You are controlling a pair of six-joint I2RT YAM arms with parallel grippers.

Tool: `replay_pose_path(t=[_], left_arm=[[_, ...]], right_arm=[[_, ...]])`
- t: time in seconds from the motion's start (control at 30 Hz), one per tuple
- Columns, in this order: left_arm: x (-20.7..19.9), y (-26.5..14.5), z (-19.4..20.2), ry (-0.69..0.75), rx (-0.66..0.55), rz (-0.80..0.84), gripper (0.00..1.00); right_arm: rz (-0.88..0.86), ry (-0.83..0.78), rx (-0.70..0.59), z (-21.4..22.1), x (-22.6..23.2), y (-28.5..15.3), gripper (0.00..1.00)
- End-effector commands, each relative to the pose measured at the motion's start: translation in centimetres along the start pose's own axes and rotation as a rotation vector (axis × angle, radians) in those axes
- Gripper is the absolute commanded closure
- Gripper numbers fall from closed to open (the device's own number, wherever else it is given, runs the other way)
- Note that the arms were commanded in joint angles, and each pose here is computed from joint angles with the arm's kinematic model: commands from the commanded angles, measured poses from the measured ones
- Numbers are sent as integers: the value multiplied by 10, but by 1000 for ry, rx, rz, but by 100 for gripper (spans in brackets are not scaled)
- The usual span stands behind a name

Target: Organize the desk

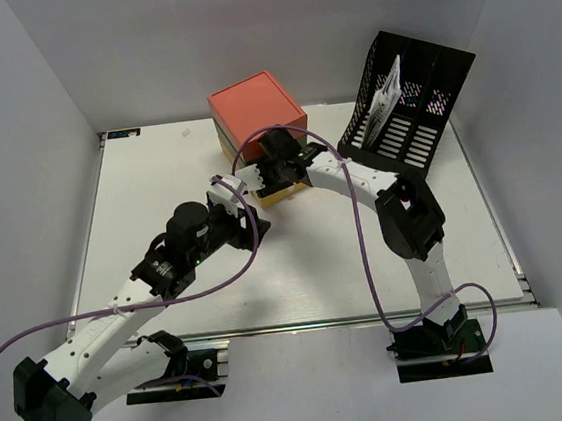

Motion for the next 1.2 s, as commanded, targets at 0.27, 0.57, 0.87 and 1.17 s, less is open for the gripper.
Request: replay_pose_path(t=[0.27,0.57,0.87,1.17], left_arm=[[0,-8,-7,11,-61,-6,24],[2,-14,-9,19,-94,-24,25],[2,-16,-11,22,-107,-28,25],[2,-16,-11,24,-110,-29,25]], right_arm=[[-222,-139,-204,-13,43,-49,100],[-275,-120,-120,-3,55,-3,100],[36,-35,72,13,20,42,100],[207,-14,160,20,-6,54,100]])
Point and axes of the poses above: each gripper's point midway between its finger pads, its own y axis out along the fingers, its own x axis along the line the jaws close on, z = x × y, the point moved 9 cm from there along -y, back along the fingers, and after that the axes turned 9 degrees about -y, right-handed, at the moved point
